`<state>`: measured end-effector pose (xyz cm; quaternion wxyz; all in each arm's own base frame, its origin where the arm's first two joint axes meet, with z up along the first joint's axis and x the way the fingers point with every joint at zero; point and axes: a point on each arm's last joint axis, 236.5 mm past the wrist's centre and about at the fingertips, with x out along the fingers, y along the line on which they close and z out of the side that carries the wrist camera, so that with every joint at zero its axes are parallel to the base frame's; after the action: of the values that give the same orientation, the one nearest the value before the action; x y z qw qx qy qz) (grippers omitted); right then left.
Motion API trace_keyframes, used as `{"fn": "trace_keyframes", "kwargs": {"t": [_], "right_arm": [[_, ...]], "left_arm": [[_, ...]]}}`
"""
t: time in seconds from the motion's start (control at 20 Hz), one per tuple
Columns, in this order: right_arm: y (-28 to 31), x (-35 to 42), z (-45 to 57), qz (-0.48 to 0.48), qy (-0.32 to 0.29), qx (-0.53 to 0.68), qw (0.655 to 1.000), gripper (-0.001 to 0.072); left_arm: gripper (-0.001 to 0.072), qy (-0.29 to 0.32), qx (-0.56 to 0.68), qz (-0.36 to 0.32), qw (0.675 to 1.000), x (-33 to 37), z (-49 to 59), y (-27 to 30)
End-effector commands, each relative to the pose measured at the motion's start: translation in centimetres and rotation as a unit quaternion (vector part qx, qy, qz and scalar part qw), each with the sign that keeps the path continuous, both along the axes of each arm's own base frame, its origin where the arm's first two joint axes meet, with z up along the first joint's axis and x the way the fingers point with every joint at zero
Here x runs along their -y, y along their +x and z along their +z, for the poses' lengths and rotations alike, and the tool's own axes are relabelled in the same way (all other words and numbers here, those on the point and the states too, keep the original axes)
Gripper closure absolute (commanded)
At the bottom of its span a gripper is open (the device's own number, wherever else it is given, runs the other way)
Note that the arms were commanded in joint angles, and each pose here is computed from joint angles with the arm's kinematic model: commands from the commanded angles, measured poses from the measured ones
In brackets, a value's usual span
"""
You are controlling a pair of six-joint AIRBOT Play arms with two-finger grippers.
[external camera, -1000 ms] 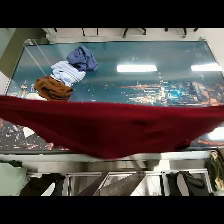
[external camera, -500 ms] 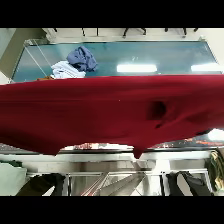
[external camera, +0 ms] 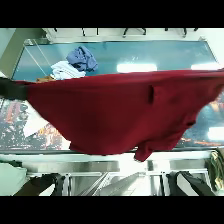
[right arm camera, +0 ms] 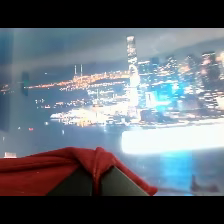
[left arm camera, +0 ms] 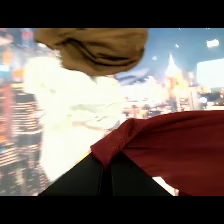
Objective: Fold the shirts.
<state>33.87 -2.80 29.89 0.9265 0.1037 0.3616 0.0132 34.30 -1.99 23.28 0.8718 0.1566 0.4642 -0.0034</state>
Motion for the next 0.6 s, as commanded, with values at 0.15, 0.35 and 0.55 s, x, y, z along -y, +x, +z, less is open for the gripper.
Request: {"fn": "trace_keyframes", "kwargs": {"t": [0.15,0.35,0.55], "right_arm": [[14.7,-0.5,-16.1,0.025,0.015,-0.037,0.999,0.0688],[20.4,-1.7,-21.4,0.010,0.062,-0.018,0.998,0.0687],[22.0,-1.8,-23.6,-0.003,0.079,-0.016,0.997,0.0687]], "left_arm": [[0.0685,-0.181,-0.111,-0.001,0.977,-0.4,-15.9,12.3],[0.0684,-0.156,-0.148,-0.028,0.976,1.9,-20.3,15.9],[0.0684,-0.107,-0.152,-0.027,0.982,2.3,-21.3,17.5]]}}
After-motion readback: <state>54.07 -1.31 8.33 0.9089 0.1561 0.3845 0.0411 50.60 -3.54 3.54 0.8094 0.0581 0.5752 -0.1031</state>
